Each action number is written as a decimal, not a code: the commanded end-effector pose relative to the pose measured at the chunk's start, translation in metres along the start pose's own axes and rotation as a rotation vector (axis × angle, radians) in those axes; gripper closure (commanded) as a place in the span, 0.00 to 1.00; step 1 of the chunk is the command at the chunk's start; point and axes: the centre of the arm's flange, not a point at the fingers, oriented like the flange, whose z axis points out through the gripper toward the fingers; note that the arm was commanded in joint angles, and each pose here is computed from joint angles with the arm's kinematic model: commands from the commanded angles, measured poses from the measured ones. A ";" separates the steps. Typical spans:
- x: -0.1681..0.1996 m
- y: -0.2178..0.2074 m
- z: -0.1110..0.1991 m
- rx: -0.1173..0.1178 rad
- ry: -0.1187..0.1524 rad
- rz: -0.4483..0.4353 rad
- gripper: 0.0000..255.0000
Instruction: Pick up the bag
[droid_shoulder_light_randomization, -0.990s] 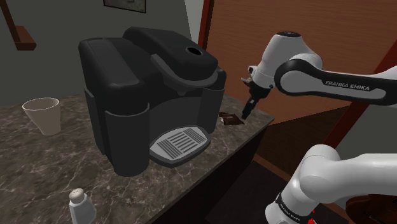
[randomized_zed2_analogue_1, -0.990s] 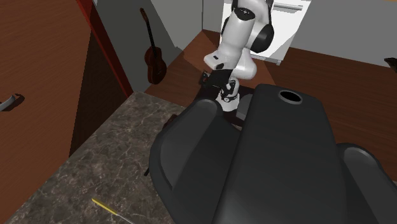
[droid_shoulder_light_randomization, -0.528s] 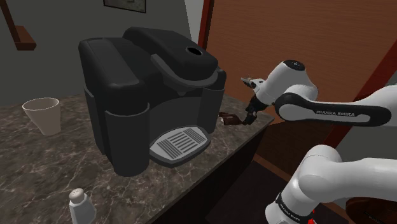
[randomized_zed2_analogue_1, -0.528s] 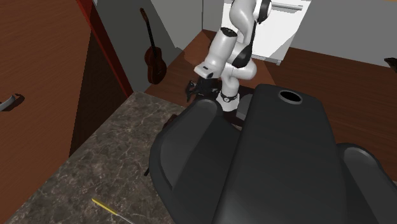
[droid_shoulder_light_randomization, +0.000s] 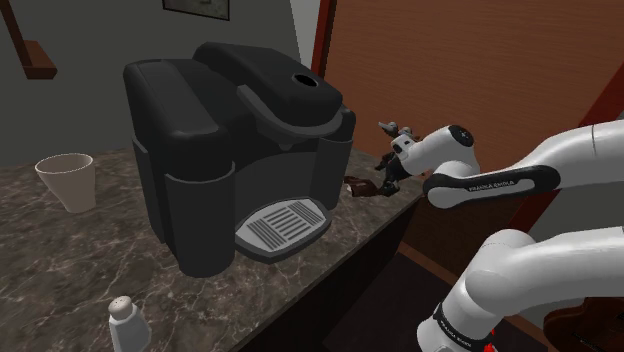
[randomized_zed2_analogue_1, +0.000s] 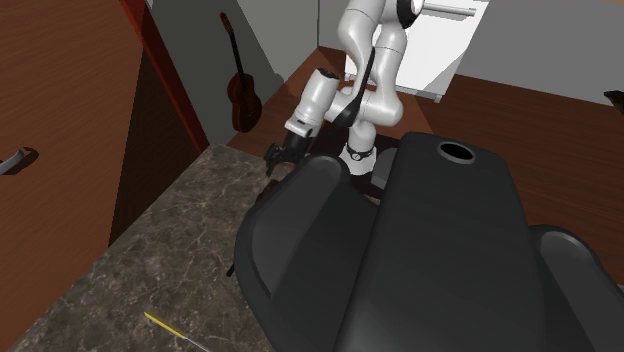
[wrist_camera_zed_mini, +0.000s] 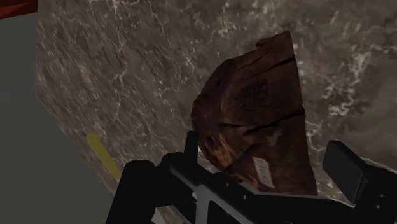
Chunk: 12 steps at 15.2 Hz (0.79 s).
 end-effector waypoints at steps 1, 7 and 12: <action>-0.009 0.005 0.014 -0.032 0.040 -0.056 0.00; -0.018 -0.013 0.039 -0.032 0.040 -0.056 0.00; -0.020 -0.017 0.045 -0.032 0.040 -0.056 1.00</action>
